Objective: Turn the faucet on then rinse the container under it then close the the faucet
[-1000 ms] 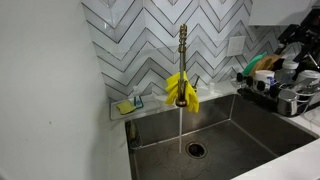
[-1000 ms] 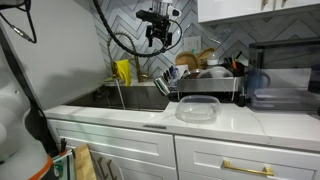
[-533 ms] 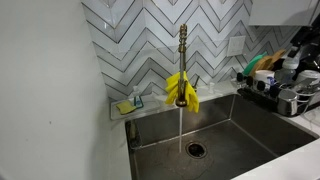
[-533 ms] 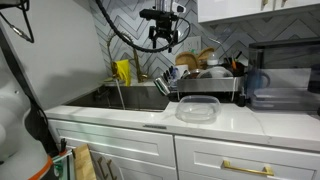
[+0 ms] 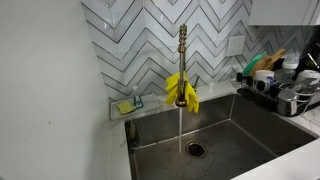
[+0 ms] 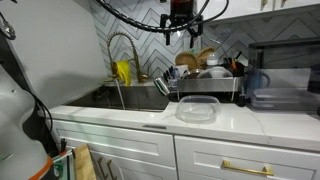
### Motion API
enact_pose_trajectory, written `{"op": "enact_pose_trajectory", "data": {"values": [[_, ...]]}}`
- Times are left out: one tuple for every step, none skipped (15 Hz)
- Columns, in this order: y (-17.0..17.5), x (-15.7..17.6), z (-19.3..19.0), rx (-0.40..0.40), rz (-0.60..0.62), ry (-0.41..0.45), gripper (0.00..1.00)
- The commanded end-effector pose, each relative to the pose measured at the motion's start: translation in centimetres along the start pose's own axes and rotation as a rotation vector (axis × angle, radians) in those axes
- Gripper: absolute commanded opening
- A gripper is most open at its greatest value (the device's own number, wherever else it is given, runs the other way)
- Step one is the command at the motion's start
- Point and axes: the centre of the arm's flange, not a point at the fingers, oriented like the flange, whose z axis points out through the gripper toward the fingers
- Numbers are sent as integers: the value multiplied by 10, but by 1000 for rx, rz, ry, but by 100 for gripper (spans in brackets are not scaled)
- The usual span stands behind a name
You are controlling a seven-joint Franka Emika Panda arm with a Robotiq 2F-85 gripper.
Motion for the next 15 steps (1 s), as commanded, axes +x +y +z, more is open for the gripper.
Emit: {"op": "enact_pose_trajectory", "data": {"values": [[8, -12, -1, 1, 9, 4, 100], [14, -21, 1, 3, 18, 6, 100], [17, -26, 4, 6, 24, 4, 100], [17, -26, 6, 8, 26, 3, 100], [16, -25, 7, 10, 23, 1, 100], [15, -25, 8, 11, 21, -1, 100], [15, -24, 9, 11, 20, -1, 100], [29, -31, 17, -14, 53, -22, 100], [37, -36, 21, 8, 68, -25, 100], [46, -44, 25, 16, 68, -35, 100], [54, -50, 30, 31, 76, -36, 100], [64, -58, 35, 31, 76, -43, 100], [72, -63, 39, 48, 91, -35, 100], [80, -69, 47, 54, 96, -33, 100], [87, -73, 54, 56, 116, -28, 100]]}}
